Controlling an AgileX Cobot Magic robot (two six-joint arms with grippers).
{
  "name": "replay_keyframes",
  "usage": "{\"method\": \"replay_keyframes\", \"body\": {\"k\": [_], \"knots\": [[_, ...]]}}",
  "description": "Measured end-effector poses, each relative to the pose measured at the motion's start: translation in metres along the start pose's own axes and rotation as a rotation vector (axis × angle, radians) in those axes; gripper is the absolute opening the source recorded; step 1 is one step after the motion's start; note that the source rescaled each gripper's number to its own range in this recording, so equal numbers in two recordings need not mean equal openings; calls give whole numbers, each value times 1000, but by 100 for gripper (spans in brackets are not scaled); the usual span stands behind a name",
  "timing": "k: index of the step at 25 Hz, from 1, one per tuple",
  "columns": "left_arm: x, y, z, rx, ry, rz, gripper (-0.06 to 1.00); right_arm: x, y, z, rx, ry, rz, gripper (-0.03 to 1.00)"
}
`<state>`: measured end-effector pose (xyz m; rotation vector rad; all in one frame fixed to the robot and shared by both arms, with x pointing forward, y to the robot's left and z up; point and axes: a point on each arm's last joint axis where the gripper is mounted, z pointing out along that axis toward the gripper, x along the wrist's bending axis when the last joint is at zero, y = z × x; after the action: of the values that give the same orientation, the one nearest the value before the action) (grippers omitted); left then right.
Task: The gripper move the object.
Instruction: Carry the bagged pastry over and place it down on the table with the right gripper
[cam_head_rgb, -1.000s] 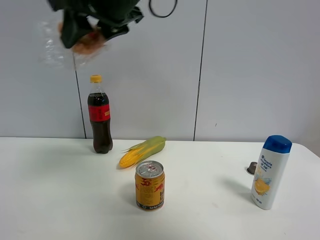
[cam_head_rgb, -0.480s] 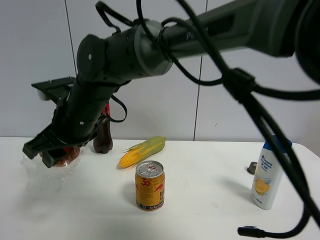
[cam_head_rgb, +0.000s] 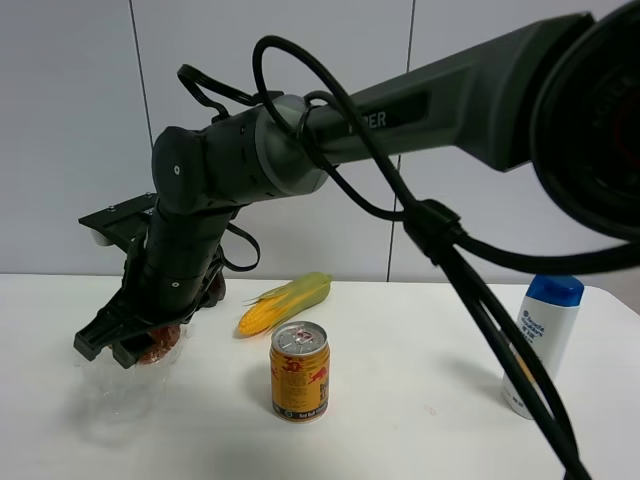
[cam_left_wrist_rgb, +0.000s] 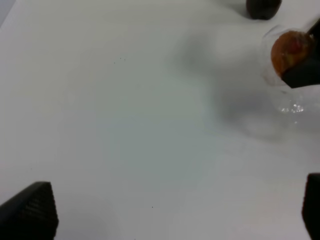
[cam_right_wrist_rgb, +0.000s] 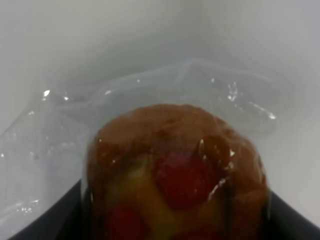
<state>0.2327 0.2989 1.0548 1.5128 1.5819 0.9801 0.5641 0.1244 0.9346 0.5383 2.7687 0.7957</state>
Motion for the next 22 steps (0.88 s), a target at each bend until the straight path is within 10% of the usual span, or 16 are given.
{"method": "replay_keyframes", "body": {"k": [22], "knots": [[0, 0, 0, 0, 0, 0, 100, -1, -32, 43, 135, -31, 52, 0]]}}
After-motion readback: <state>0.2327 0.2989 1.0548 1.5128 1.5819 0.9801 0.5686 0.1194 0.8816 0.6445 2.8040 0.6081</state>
